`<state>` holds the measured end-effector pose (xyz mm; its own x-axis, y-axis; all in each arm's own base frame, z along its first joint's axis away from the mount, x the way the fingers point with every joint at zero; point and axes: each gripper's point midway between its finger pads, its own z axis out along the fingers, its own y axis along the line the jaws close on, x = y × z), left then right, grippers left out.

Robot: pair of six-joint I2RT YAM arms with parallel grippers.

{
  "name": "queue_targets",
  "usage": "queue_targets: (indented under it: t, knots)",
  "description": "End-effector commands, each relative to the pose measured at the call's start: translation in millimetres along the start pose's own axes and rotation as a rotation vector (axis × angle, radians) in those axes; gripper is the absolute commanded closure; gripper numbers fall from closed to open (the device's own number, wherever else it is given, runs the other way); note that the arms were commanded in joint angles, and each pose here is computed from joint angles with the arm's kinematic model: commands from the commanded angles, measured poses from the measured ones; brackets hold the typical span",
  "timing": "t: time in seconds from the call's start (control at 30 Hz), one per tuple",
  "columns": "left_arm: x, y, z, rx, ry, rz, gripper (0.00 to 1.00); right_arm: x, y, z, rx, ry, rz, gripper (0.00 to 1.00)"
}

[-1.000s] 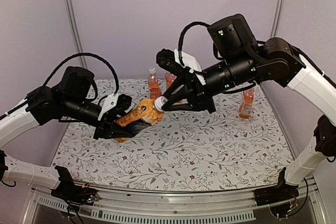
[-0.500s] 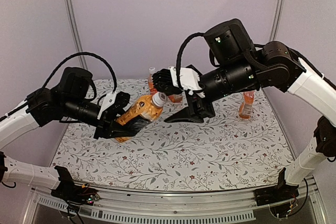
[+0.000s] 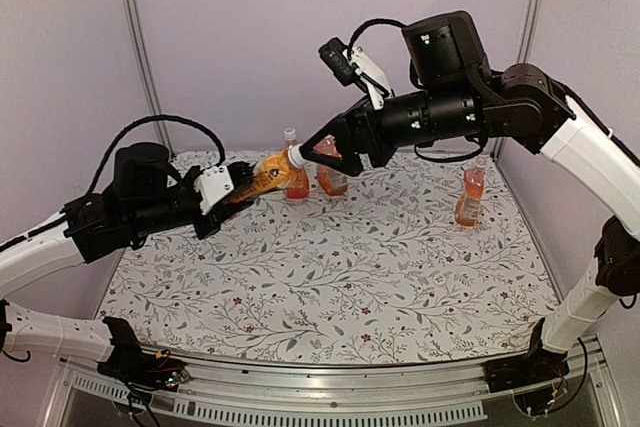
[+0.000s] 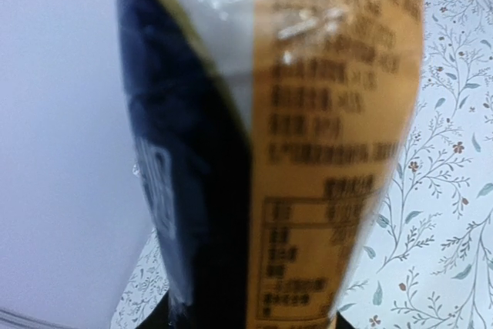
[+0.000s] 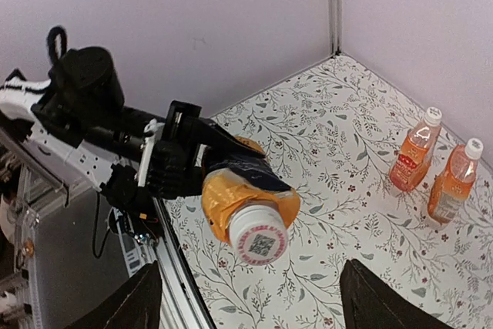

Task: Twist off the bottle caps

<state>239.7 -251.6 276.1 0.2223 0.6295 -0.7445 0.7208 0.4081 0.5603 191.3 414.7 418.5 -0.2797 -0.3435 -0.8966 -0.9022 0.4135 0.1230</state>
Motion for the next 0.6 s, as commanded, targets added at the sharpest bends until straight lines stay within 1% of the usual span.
queue_targets:
  t: [0.0,0.03,0.13,0.17,0.27,0.33,0.4,0.5,0.57]
  knots:
    - [-3.0,29.3,0.3,-0.183,0.012,0.127,0.66,6.8,-20.8,26.4,-0.001,0.057,0.443,0.23]
    - [-1.6,27.8,0.6,-0.182,0.013,0.135,0.66,6.4,-20.7,28.6,-0.009,0.060,0.479,0.24]
    - [0.3,22.8,0.8,-0.169,0.008,0.142,0.66,4.4,-14.4,36.8,-0.054,0.077,0.520,0.28]
    - [0.5,21.7,0.6,-0.166,0.006,0.142,0.66,4.8,-13.6,41.5,-0.067,0.085,0.525,0.31]
    - [-0.7,20.3,0.5,-0.159,-0.002,0.133,0.65,3.0,-9.8,47.6,-0.102,0.097,0.535,0.50]
    - [-2.0,21.1,0.0,-0.159,-0.004,0.128,0.65,5.2,-8.7,50.4,-0.110,0.106,0.533,0.60]
    - [-2.2,22.2,-0.1,-0.163,-0.001,0.128,0.65,8.4,-8.5,51.3,-0.110,0.115,0.534,0.64]
    - [-1.5,22.9,0.4,-0.167,0.003,0.125,0.65,15.0,-8.2,51.2,-0.107,0.133,0.536,0.64]
    - [-2.2,22.7,0.2,-0.166,-0.002,0.121,0.65,19.1,-9.5,49.5,-0.097,0.139,0.536,0.68]
